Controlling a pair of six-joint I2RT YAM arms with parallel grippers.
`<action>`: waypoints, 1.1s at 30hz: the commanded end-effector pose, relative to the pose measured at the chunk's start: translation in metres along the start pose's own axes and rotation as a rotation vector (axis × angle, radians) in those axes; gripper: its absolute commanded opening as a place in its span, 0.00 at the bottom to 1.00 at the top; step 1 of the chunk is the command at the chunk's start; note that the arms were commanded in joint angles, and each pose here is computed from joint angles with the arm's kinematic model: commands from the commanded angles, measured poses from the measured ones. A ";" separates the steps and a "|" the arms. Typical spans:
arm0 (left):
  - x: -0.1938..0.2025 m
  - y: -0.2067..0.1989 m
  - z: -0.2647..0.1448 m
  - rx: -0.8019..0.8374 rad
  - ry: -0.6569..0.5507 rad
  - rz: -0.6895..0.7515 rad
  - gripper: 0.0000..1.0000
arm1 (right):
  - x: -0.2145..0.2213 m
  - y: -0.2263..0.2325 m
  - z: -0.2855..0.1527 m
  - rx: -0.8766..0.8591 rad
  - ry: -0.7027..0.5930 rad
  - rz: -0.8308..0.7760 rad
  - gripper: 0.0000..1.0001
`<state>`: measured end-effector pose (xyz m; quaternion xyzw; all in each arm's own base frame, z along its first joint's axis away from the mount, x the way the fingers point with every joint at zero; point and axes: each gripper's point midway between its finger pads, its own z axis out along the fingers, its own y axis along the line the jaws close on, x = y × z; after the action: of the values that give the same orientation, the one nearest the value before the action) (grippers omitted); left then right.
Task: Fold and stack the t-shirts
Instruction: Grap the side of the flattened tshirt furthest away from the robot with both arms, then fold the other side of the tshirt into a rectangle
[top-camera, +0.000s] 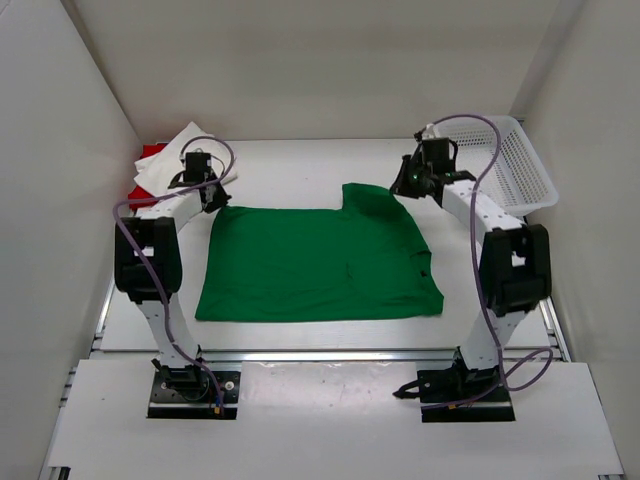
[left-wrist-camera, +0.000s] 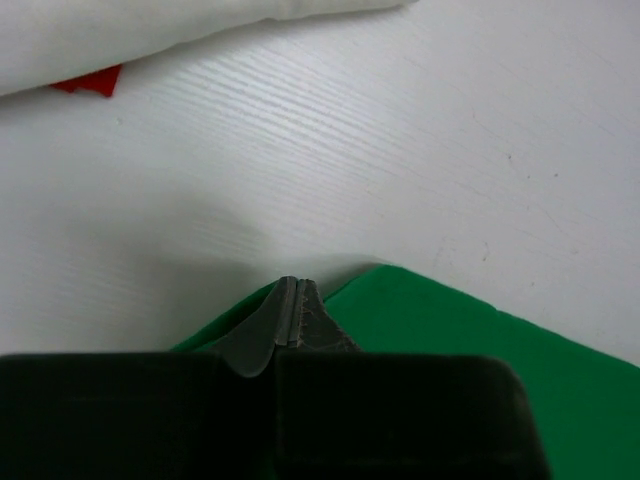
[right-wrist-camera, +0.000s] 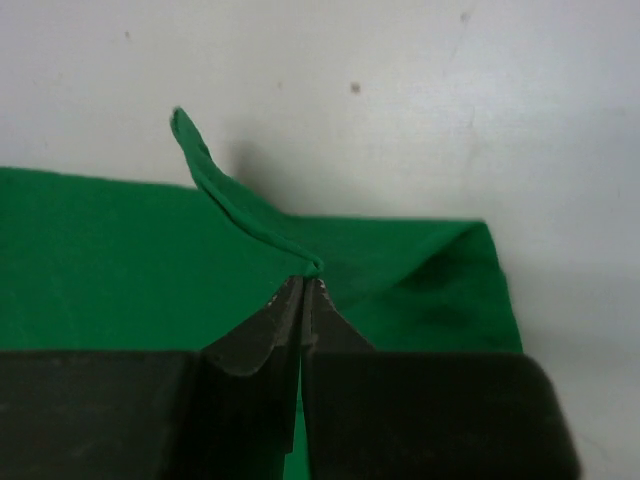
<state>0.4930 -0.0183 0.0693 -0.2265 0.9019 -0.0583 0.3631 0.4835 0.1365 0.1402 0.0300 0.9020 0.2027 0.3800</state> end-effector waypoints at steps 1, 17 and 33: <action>-0.022 -0.005 -0.031 0.055 -0.066 -0.031 0.00 | 0.002 0.002 -0.019 -0.009 -0.088 0.023 0.00; 0.005 0.028 -0.082 0.033 -0.100 -0.038 0.00 | 0.075 0.004 -0.128 -0.017 -0.174 0.009 0.00; 0.049 0.066 -0.101 0.019 -0.036 -0.080 0.00 | 0.148 -0.036 -0.158 -0.006 -0.155 0.167 0.00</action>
<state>0.3741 0.0145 0.0841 -0.2686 0.8880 -0.0701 0.3666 0.2746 0.0801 0.1230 0.1078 0.8731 0.2131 0.4251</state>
